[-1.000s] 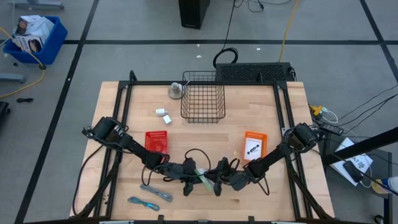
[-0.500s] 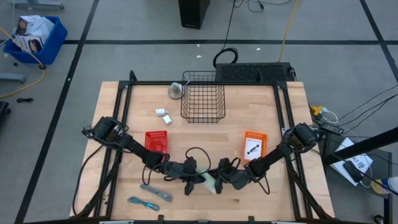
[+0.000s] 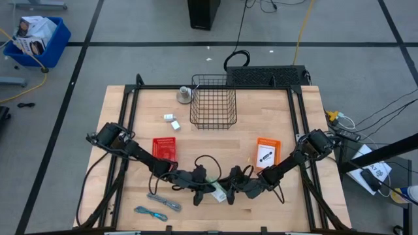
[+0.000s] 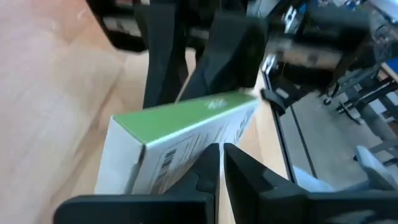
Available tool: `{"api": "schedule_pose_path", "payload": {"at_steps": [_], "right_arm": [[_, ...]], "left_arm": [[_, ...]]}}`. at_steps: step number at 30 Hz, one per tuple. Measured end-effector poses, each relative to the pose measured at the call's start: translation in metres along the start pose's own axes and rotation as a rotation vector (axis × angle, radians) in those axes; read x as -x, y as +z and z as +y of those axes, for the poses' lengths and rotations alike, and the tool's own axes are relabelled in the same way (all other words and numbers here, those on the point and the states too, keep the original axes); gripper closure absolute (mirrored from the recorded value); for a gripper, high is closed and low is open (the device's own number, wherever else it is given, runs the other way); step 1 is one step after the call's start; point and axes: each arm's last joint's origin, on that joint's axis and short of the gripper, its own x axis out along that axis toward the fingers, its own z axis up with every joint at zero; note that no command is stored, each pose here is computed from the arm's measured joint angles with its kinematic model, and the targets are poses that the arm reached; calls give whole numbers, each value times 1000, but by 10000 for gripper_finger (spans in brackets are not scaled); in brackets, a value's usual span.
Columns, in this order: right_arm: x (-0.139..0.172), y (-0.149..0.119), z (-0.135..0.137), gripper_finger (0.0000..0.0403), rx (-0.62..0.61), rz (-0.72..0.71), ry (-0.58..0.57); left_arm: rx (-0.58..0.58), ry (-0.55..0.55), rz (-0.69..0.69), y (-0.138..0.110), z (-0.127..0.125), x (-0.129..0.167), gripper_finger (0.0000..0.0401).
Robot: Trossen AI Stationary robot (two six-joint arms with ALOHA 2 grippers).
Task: Pick and place items into bin
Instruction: Put the card reader box into the orange bin
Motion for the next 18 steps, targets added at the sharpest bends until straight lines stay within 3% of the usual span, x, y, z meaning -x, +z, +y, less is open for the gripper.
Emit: {"api": "schedule_pose_path", "payload": {"at_steps": [8, 18], "right_arm": [[0, 4, 6, 355, 5, -29, 61], [-1, 3, 2, 355, 27, -17, 29]], "left_arm": [[-20, -7, 31, -8, -5, 1, 370], [-9, 32, 13, -5, 1, 0, 370]]}}
